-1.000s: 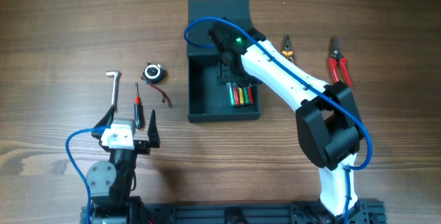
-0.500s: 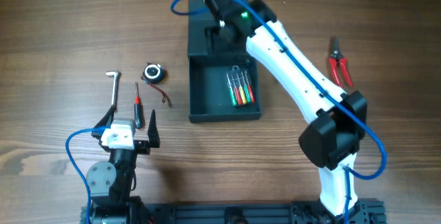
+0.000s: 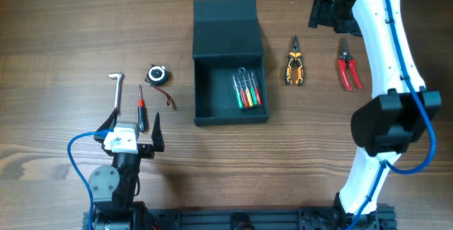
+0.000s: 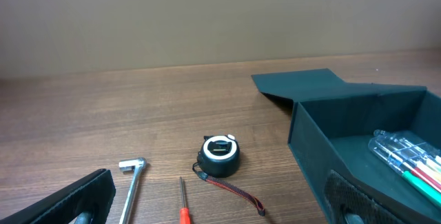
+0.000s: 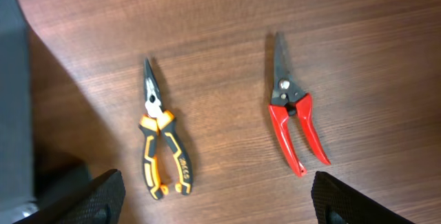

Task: Pack container
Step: 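Move right gripper to the orange-black pliers and grasp them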

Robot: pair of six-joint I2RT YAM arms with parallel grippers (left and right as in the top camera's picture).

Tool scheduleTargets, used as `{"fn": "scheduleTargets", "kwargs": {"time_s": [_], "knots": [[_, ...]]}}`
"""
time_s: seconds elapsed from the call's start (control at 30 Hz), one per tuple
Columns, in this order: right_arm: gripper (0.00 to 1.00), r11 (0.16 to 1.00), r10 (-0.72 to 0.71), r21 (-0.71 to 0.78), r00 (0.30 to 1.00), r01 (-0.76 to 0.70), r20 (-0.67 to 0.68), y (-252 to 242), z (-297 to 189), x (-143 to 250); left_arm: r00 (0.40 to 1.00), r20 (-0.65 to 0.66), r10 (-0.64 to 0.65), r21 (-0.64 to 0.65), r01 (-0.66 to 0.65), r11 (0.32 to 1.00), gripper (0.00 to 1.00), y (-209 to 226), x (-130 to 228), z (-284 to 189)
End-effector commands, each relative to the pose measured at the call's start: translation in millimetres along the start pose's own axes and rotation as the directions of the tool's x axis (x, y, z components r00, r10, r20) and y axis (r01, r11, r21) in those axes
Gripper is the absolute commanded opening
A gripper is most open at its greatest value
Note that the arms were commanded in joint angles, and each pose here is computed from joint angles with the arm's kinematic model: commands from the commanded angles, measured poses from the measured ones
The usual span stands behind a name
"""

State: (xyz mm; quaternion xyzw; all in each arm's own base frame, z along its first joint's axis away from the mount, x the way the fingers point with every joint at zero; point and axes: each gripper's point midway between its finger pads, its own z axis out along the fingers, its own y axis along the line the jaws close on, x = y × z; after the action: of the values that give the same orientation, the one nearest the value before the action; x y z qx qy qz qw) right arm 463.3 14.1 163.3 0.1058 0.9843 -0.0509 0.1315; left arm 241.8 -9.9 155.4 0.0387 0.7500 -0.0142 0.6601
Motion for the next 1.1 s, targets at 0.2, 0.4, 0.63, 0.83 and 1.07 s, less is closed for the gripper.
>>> {"fn": "scheduleTargets", "kwargs": {"time_s": [0.2, 0.4, 0.63, 0.83, 1.07], "knots": [[0.9, 0.989, -0.142, -0.015, 0.939, 0.144, -0.314, 18, 102, 53, 1.0, 0.004, 0.015, 0.014, -0.015, 1.0, 1.0, -2, 0, 0], [0.93, 0.98, -0.196, -0.068, 0.907, 0.184, -0.372, 22, 126, 79, 1.0, 0.004, 0.015, 0.014, -0.015, 1.0, 1.0, -2, 0, 0], [0.86, 0.965, -0.255, -0.16, 0.894, 0.209, -0.369, 35, 141, 89, 1.0, 0.004, 0.015, 0.014, -0.015, 1.0, 1.0, -2, 0, 0], [0.72, 0.964, -0.255, -0.17, 0.898, 0.205, -0.359, 38, 153, 93, 1.0, 0.004, 0.015, 0.013, -0.015, 1.0, 1.0, -2, 0, 0], [0.54, 0.966, -0.242, -0.169, 0.911, 0.195, -0.333, 40, 155, 87, 1.0, 0.004, 0.015, 0.014, -0.015, 1.0, 1.0, -2, 0, 0]]}}
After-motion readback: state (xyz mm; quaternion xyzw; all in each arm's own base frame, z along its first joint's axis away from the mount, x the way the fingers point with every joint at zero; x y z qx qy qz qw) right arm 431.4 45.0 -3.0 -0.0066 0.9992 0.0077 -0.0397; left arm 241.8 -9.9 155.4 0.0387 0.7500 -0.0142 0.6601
